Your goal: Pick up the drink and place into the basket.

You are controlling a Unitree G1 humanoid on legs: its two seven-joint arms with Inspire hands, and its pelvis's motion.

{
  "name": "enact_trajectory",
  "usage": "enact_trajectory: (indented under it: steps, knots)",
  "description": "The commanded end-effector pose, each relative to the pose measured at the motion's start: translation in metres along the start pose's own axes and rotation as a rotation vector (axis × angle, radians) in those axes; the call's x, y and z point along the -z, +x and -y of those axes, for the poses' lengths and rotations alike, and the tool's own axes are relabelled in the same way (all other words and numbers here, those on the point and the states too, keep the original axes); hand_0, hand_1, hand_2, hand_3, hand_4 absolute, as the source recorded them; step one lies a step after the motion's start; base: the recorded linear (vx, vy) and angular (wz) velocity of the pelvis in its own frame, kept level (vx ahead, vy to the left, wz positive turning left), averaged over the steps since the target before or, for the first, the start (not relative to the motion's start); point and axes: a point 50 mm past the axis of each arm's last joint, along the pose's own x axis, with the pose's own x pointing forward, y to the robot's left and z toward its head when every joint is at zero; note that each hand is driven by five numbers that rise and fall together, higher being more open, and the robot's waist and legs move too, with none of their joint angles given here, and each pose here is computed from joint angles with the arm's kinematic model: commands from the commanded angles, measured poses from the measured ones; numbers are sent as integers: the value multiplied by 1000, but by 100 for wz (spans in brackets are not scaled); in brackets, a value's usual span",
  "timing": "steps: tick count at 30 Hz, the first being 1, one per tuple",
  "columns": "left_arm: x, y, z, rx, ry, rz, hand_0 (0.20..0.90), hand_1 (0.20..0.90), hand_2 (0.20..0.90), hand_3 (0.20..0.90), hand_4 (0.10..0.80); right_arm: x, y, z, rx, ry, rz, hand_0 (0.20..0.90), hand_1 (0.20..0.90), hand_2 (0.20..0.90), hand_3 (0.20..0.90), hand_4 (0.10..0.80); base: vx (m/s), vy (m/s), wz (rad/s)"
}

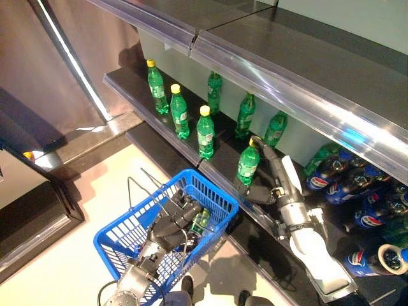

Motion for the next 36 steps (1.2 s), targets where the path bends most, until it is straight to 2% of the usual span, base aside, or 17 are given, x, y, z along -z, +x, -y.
enact_trajectory:
  steps: [1, 10, 20, 36]
  knots:
    - [-47, 34, 88, 572, 25, 351, 300, 300, 300, 200, 100, -38, 6, 24, 193, 81, 262, 900, 900, 900, 900, 800, 0, 0, 0]
    - [-45, 30, 83, 543, 17, 362, 300, 300, 300, 200, 100, -26, 2, 27, 346, 80, 203, 900, 900, 900, 900, 800, 9, 14, -4]
    - [-41, 29, 81, 535, 7, 351, 300, 300, 300, 200, 100, -17, 2, 18, 350, 93, 127, 900, 900, 900, 900, 800, 0, 0, 0]
    - [-30, 29, 77, 522, -11, 298, 300, 300, 300, 200, 100, 23, -2, -9, 280, 267, -161, 900, 900, 900, 900, 800, 36, 15, 4]
